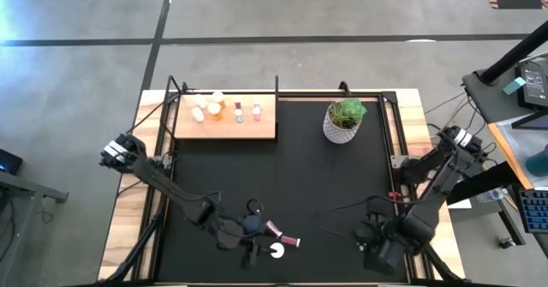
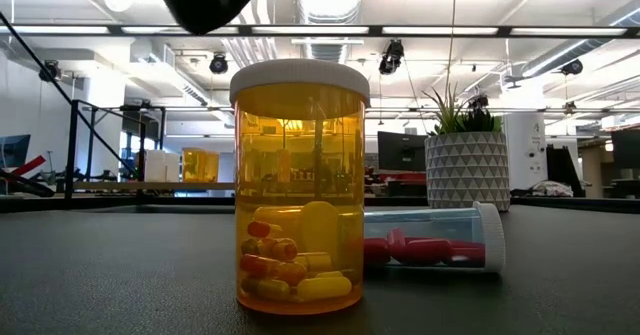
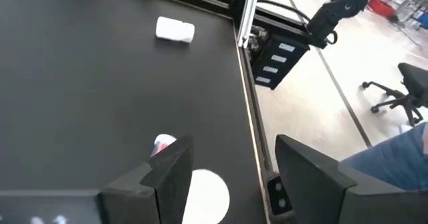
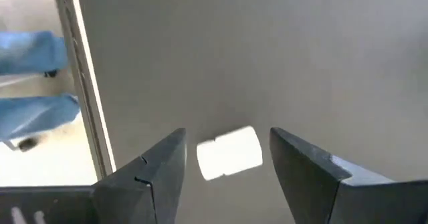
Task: Pick and place medicine bottles onto shelf by color
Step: Put the white pill bottle on the shelf aligned with the other white pill bottles
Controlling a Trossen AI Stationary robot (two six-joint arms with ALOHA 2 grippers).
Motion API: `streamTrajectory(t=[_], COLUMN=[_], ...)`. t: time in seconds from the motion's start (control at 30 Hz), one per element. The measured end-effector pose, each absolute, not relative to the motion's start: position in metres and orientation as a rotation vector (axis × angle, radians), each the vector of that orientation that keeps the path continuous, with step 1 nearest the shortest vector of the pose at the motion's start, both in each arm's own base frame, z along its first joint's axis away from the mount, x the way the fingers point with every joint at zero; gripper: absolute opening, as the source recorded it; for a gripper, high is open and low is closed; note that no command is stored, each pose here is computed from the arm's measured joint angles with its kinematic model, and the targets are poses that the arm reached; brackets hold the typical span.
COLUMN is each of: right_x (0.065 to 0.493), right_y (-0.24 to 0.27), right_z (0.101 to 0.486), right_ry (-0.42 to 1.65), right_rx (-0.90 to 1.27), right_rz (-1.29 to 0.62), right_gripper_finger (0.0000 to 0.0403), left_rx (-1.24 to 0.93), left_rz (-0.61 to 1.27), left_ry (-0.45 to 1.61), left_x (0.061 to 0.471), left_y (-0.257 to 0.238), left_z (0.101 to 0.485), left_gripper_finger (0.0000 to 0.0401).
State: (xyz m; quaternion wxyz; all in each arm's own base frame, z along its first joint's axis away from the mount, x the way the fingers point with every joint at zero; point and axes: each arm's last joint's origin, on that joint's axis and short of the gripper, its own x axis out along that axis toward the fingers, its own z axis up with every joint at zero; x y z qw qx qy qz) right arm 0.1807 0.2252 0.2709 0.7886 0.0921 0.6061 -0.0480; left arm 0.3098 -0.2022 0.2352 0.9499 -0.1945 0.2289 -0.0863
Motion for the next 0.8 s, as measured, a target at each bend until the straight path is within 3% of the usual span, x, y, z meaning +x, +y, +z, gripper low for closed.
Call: streamTrajectory(t=[0.23, 0.5, 0.8], right_x=[0.164, 0.160, 0.159], right_y=[0.232, 0.227, 0.218], right_z=[0.268, 0.268, 0.251], right_ry=[1.381, 1.410, 1.399], right_rx=[0.448, 0.310, 0.508], right_rz=[-0.265, -0.209, -0.480], right_gripper_finger=[0.0203, 0.0203, 0.0203], left_rx=[-0.395, -0.398, -0.399], left_rz=[-0.097, -0.082, -0.041], left_ry=[0.404, 0.387, 0.357], left_x=[0.316, 0.316, 0.315], left_y=[-0.203, -0.202, -0.200], left_z=[0.245, 0.249, 0.254], left_gripper_finger=[0.0195, 0.0195, 0.0195])
